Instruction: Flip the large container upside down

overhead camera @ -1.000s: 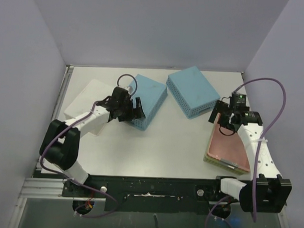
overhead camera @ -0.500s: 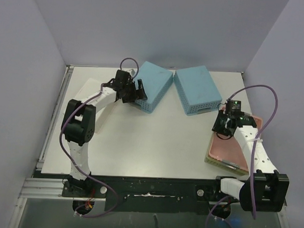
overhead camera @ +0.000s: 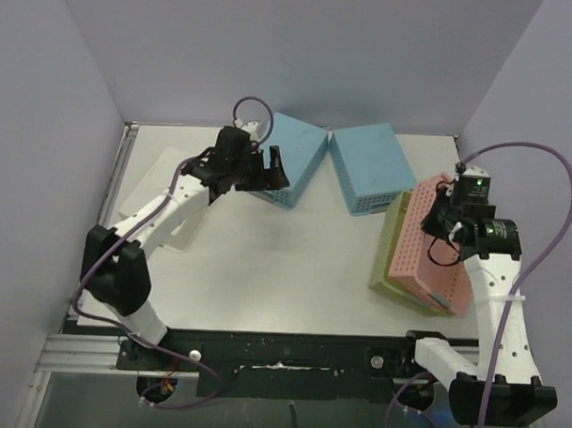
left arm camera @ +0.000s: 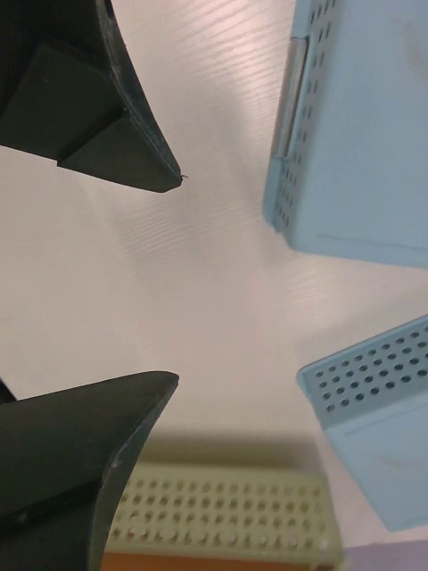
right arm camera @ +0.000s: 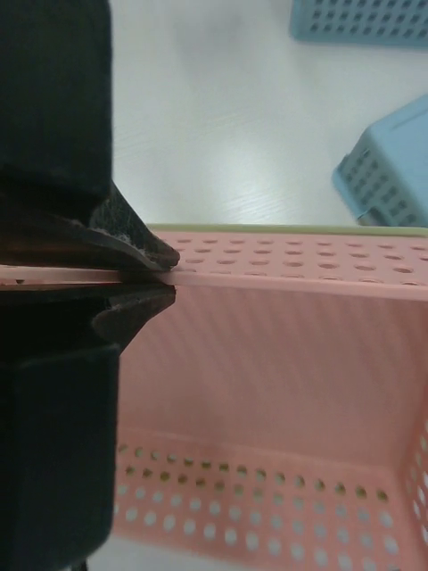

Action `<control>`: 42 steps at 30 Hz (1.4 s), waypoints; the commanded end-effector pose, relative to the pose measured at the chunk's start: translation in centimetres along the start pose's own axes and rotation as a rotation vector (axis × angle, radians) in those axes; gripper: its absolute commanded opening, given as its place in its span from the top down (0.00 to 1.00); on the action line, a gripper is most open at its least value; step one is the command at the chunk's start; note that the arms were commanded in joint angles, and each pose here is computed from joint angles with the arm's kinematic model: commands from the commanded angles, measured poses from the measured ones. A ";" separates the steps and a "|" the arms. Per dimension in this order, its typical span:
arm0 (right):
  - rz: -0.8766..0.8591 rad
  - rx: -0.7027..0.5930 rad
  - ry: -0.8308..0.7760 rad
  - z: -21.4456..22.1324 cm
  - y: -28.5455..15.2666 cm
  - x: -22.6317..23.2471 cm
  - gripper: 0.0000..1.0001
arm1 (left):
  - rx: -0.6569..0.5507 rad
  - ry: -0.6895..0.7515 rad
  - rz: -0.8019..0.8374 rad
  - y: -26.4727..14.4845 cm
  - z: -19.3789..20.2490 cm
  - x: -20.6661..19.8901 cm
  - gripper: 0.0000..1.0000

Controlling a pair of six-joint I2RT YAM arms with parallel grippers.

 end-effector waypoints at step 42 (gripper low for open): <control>-1.484 0.211 0.270 3.3 -1.1 29.2 1.00 | -0.584 -0.311 -0.261 -24.6 -3.2 7.5 0.17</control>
Point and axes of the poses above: each gripper's point midway between its finger pads, its own y axis out along the fingers, its own x axis along the line the jaws close on, z = x × y, the point moved 8 cm from there along -y, back along the fingers, and after that the axes turned 10 degrees about -y, right-handed, at the moved point
